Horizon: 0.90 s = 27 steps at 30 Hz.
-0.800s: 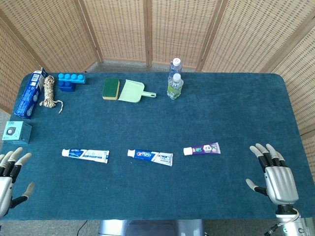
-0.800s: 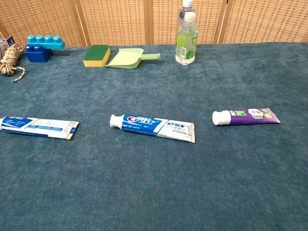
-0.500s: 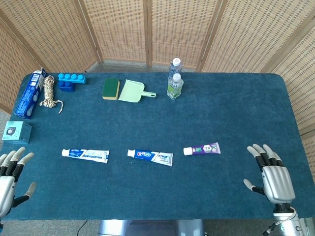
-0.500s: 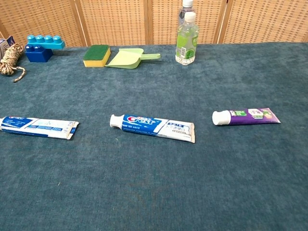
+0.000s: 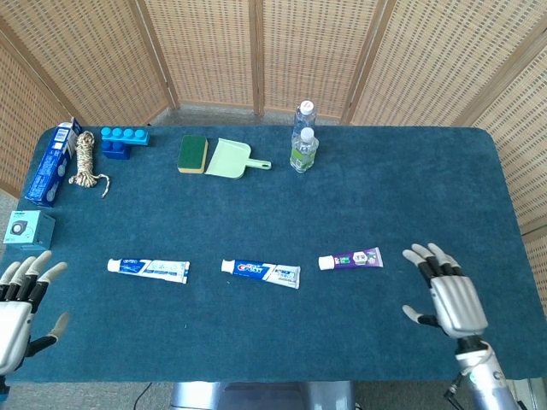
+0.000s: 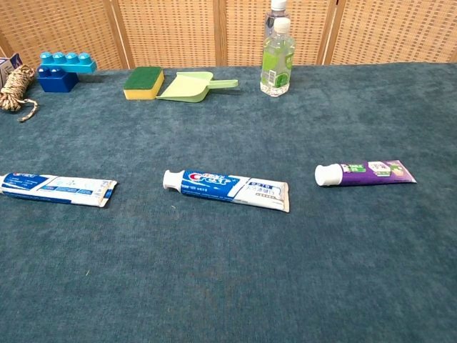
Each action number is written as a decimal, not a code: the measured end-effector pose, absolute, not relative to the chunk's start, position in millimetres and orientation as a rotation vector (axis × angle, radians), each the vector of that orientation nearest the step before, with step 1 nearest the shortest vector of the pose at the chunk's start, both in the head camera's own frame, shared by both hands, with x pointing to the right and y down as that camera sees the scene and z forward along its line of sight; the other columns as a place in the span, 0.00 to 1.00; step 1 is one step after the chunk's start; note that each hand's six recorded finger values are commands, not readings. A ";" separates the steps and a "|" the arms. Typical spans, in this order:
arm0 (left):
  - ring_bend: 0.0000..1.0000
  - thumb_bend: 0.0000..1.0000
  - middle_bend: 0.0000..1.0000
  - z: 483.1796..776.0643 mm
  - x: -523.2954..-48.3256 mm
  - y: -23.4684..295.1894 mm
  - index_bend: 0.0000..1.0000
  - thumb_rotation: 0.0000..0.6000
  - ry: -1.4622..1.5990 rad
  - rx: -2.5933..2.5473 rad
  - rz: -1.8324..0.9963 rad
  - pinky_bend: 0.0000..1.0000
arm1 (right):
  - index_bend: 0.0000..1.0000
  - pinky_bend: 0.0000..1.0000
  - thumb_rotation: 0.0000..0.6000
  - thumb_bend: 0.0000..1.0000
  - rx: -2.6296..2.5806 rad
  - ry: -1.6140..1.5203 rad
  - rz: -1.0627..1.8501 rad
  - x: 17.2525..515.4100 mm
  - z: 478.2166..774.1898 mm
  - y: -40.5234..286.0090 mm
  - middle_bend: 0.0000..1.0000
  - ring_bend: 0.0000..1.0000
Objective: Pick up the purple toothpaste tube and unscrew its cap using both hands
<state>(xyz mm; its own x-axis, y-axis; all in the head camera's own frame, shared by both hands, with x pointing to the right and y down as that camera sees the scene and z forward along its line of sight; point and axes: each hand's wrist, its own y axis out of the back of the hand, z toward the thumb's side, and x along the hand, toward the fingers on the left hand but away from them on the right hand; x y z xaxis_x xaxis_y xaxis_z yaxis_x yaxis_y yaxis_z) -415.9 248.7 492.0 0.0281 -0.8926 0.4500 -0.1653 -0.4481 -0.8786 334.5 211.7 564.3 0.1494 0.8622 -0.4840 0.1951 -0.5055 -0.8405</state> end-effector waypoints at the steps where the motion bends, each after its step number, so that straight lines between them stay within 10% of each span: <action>1: 0.00 0.32 0.05 492.2 -414.6 247.0 0.16 1.00 1.080 -1.681 -1.468 0.00 | 0.17 0.16 1.00 0.16 -1.830 -0.989 1.385 328.5 569.4 208.1 0.15 0.06; 27: 0.00 0.32 0.03 525.6 -390.1 213.8 0.16 1.00 0.968 -1.760 -1.468 0.00 | 0.27 0.18 1.00 0.29 -1.946 -0.563 1.616 248.3 694.6 136.7 0.16 0.06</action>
